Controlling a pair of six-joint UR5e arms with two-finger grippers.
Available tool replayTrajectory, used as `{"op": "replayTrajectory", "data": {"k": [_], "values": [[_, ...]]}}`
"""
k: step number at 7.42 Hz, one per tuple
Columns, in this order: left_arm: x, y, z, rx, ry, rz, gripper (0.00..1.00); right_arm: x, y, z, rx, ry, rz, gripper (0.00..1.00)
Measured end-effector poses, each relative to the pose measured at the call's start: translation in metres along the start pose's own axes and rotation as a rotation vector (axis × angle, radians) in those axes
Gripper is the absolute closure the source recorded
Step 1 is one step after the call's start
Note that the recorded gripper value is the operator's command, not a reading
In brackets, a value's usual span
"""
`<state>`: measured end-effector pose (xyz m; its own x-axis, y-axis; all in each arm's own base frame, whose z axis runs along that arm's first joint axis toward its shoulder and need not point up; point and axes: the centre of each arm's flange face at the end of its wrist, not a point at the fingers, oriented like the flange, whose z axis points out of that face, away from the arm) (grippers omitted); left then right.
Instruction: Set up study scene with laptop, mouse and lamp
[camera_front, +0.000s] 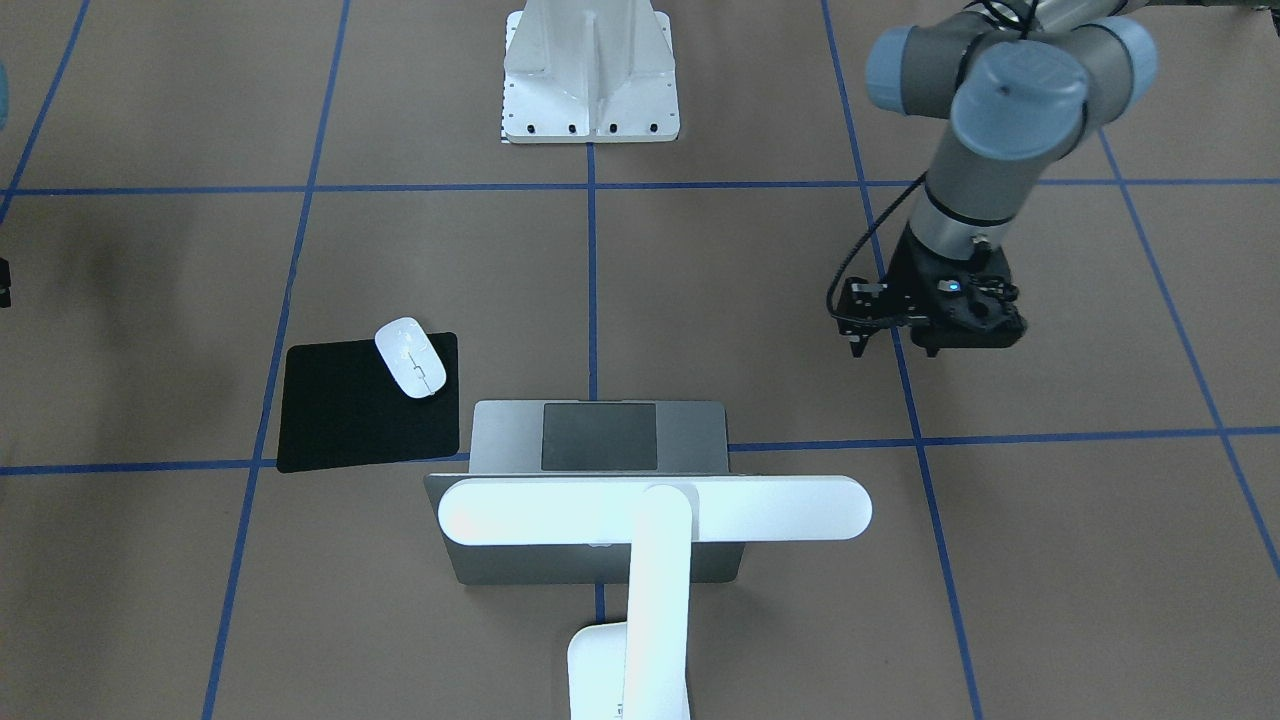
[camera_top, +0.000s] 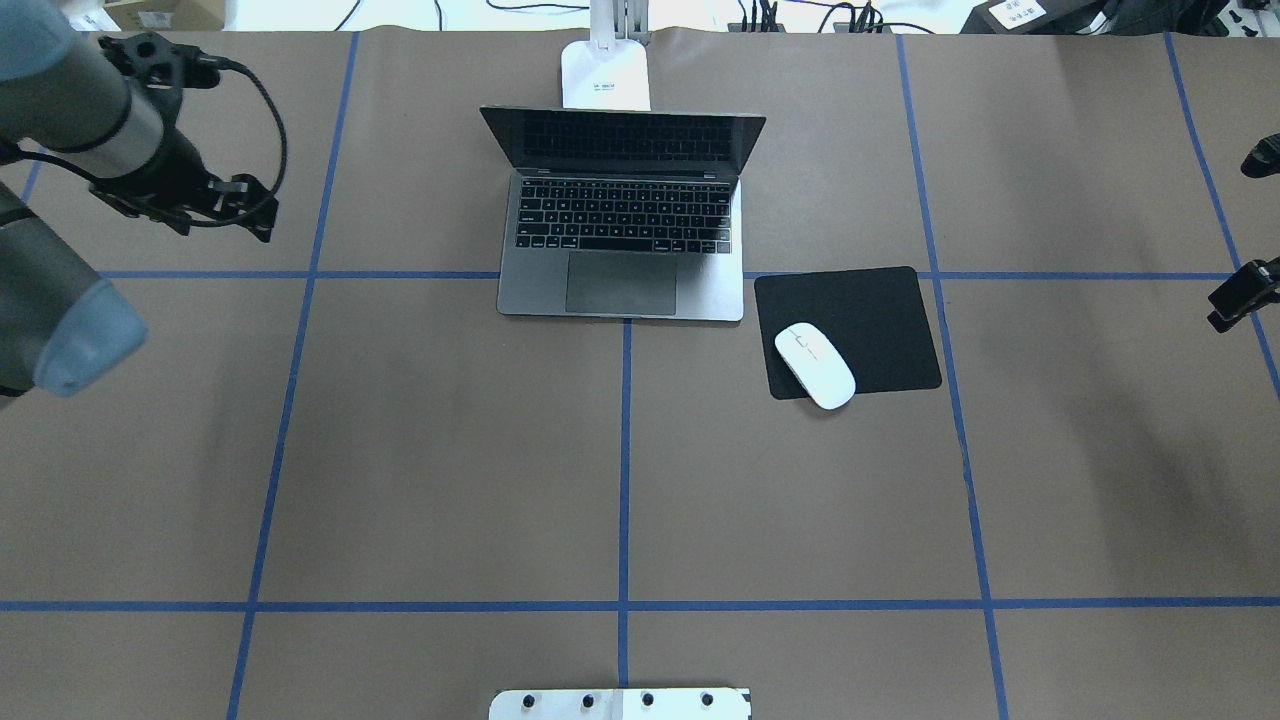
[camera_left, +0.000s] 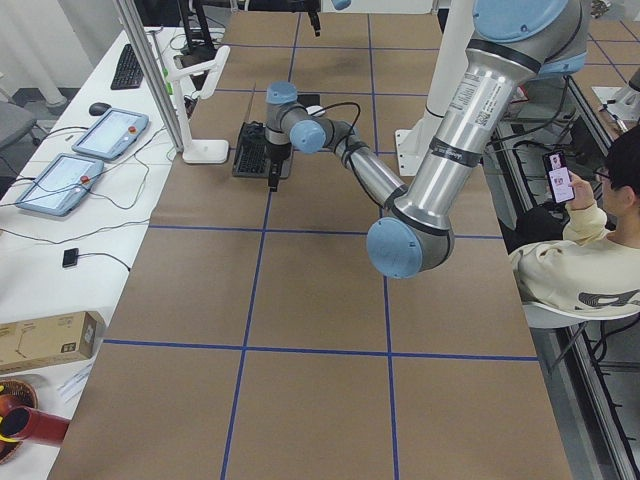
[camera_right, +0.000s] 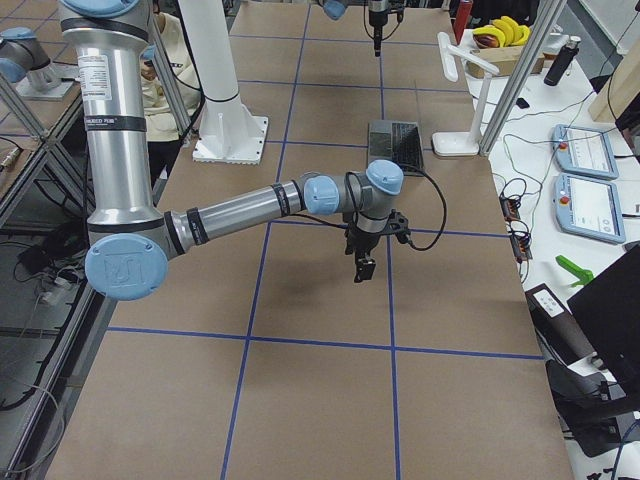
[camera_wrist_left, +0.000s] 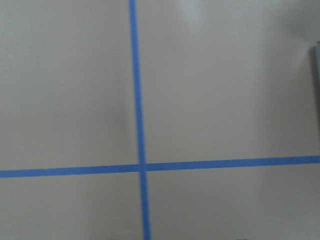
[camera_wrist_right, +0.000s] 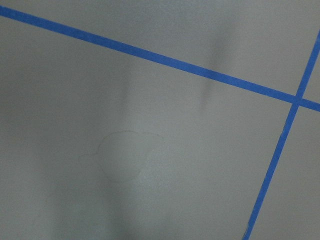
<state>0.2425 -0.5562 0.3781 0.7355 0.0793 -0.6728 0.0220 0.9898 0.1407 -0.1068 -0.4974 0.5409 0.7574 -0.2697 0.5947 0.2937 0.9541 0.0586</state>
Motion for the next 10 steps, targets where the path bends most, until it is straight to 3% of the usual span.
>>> {"op": "replayTrajectory", "data": {"k": [4, 7, 10], "values": [[-0.167, -0.01, -0.009, -0.055, -0.006, 0.076, 0.01, 0.016, -0.003, 0.016, -0.032, -0.009, -0.001, 0.0], [-0.29, -0.016, -0.007, -0.085, -0.036, 0.128, 0.01, 0.083, -0.011, 0.022, -0.048, -0.01, -0.05, 0.0], [-0.357, -0.009, -0.015, -0.089, -0.048, 0.141, 0.01, 0.142, 0.003, 0.026, -0.057, -0.028, -0.073, 0.0]]}}
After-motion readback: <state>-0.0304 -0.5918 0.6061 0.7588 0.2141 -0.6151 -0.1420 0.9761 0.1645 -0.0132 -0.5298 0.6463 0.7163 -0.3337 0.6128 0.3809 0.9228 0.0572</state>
